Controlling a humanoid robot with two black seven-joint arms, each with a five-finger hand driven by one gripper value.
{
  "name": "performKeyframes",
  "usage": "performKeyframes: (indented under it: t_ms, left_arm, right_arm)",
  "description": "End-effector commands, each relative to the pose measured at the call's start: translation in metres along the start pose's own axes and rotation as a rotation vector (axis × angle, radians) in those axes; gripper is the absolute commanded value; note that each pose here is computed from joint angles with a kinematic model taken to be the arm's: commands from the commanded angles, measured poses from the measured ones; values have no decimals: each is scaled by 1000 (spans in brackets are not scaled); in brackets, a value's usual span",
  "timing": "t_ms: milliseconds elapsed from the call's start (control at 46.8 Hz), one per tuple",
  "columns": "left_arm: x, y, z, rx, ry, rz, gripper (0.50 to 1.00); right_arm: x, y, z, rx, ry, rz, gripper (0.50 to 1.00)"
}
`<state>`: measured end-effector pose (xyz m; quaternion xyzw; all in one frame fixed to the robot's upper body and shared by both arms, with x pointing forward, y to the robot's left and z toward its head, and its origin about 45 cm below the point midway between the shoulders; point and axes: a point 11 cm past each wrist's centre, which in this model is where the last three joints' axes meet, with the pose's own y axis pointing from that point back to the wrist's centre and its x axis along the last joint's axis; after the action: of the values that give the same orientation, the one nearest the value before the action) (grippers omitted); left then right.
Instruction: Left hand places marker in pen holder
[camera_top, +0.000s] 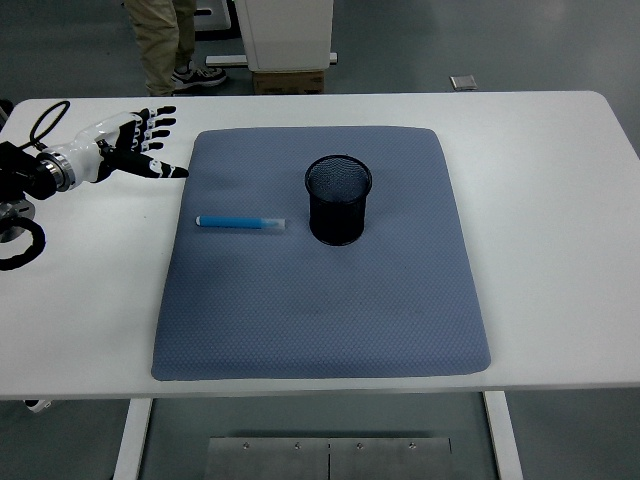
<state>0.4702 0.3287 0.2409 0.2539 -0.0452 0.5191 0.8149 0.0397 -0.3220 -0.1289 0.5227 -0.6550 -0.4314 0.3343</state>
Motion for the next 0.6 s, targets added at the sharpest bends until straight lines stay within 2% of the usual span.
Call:
performKeyframes:
  t_ms: [0, 214, 406, 577]
  left_arm:
    - [2, -1, 11, 7, -54, -15, 1000]
    - [1, -5, 43, 19, -212, -59, 1000]
    - [-6, -4, 49, -16, -180, -135, 1000]
    - [-4, -3, 74, -38, -198, -179, 1000]
  right_arm:
    - [0, 0, 0, 0, 0, 0, 1000]
    - [0, 0, 0, 0, 0, 0, 1000]
    - [0, 0, 0, 0, 0, 0, 1000]
    - [0, 0, 0, 0, 0, 0, 1000]
